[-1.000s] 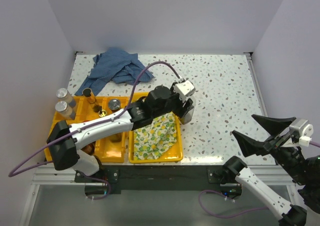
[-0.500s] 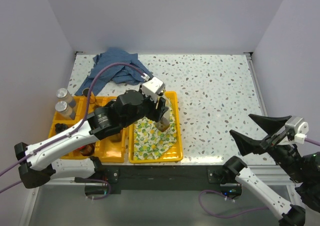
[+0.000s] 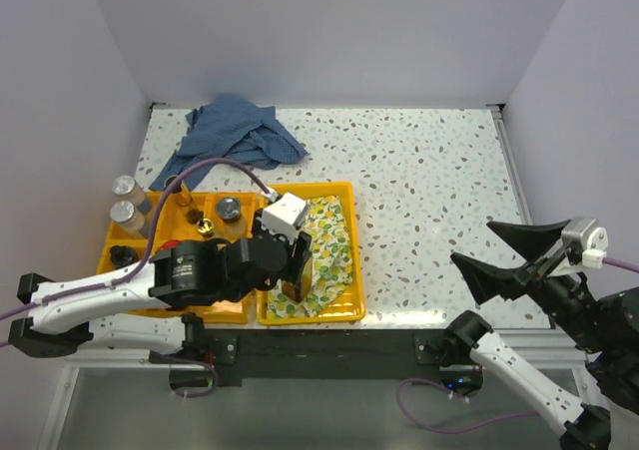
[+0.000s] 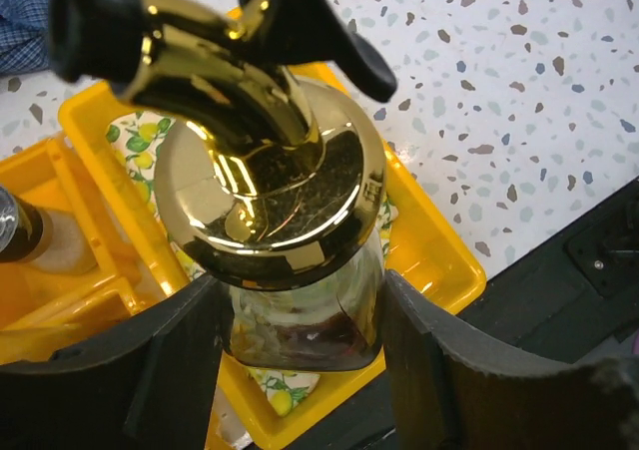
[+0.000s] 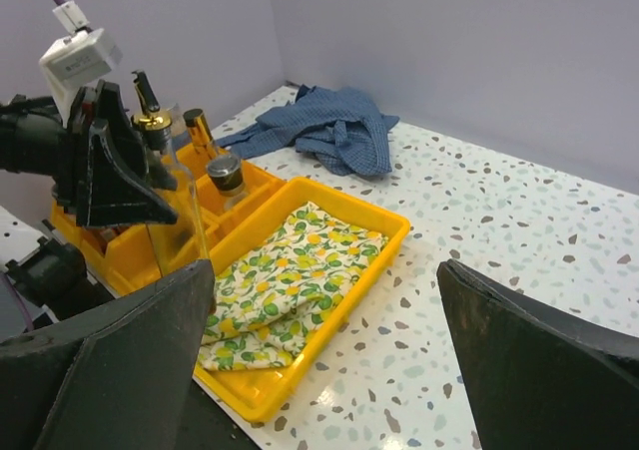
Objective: Organize the condiment bottles
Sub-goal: Place the bottle in the storage box.
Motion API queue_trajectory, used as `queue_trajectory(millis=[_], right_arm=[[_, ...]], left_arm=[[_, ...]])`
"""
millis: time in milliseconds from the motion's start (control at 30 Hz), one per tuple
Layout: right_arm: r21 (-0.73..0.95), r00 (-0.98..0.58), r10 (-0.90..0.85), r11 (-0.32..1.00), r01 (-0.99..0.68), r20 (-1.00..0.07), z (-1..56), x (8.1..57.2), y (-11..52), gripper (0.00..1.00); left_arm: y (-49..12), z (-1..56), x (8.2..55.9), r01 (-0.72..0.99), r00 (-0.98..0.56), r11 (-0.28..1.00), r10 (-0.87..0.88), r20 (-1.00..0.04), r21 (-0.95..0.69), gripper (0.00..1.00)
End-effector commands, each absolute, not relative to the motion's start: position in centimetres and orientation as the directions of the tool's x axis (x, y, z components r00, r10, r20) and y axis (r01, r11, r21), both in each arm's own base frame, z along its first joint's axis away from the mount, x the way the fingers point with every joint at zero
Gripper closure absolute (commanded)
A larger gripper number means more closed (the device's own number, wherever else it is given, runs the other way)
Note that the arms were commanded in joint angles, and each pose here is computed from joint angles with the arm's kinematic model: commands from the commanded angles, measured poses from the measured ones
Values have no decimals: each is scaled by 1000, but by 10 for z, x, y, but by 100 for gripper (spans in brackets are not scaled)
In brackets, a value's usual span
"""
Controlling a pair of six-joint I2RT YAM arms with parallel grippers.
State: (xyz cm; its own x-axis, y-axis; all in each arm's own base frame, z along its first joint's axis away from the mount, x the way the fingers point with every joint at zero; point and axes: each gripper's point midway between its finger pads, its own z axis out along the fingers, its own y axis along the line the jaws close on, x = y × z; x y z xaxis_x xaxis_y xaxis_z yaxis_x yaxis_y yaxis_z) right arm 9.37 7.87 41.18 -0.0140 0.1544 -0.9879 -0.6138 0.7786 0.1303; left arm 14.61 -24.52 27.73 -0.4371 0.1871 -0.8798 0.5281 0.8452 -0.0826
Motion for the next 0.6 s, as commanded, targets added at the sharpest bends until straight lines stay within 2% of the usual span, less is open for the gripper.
queue_trajectory(millis=[0,300,567], right_arm=[[155,-5,200,743,-651,-980,433,88,85,1],[178,-29,214,723,-667,-976,434,89,93,1],[184,-38,214,719,-671,-976,433,92,96,1]], left_arm=[[-227,302,151,353,-395,924,5,-919,-147,100],[-184,293,149,204,-380,972,-35,-924,-120,100],[-151,300,153,141,-351,980,-81,-933,-139,100]])
